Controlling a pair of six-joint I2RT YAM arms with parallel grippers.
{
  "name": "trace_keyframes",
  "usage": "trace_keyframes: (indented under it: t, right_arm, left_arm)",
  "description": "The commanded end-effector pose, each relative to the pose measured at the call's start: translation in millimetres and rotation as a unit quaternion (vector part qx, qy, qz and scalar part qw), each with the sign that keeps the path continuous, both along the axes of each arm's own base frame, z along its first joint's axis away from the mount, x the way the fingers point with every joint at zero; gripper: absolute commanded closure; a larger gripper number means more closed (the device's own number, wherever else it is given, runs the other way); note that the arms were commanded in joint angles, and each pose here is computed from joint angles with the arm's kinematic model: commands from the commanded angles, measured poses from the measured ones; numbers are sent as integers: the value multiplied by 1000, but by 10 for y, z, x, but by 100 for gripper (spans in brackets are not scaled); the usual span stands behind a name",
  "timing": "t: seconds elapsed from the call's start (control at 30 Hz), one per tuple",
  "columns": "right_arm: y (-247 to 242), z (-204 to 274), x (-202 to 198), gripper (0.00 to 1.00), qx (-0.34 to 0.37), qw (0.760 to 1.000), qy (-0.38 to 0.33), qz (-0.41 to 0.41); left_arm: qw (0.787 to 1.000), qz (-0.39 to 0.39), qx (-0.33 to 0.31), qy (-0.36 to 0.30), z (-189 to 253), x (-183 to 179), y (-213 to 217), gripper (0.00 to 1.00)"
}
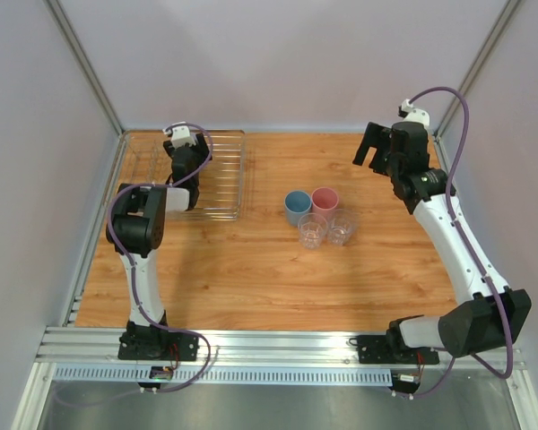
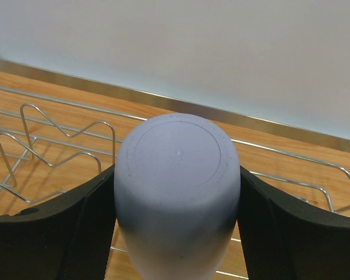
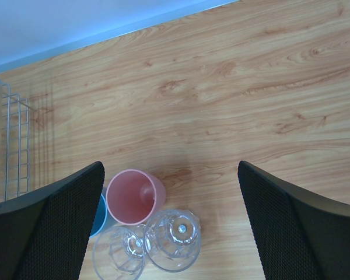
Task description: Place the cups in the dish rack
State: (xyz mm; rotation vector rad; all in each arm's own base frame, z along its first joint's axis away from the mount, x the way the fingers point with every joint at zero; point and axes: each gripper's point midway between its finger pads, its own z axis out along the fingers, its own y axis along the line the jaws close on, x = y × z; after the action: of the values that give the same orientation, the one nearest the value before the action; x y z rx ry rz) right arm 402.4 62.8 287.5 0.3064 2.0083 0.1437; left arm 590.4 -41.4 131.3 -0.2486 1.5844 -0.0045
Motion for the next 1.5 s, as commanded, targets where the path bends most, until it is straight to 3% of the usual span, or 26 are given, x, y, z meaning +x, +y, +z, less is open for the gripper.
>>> trace_keyframes:
  t: [0.0,0.4,0.47,0.73,1.03,1.2,1.33,1.37,1.47]
  right_arm:
    - [-4,78,44,0,4,1000,-18,0]
    - [1,65,42,0,4,1000,-15,4]
    - [-1,75,46,0,3,1000,-17,3]
    - [-14,77,43,0,2,1000,-16,4]
    - [-39,197,9,0,19,1000,-23,2]
    - [-47,262,-57,0,26,999,-27,0]
    - [-39,279,-101,0,30,999,-17,2]
    - [-48,240,-101,0,29,1000,-9,-3]
    - [-102,1,-164,0,26,999,36,-14]
  left_arm:
    - [999,7,-2,-47,281,114,24,38]
    - [999,-4,5,-41,275,110,-7,18]
    - [999,-5,10,-40,286,113,-6,4]
    - [999,-13,16,-47,337,98,-28,2]
    - [996,-33,37,-75,1130,-51,-61,0]
    - [995,-86,33,27,1306,-224,-221,0]
    - [988,-132,35,78,1610,-564,-327,1]
    - [978,-163,29,123,1576,-719,-416,2]
    - [960,-227,-11,164,1705,-1141,-637,9]
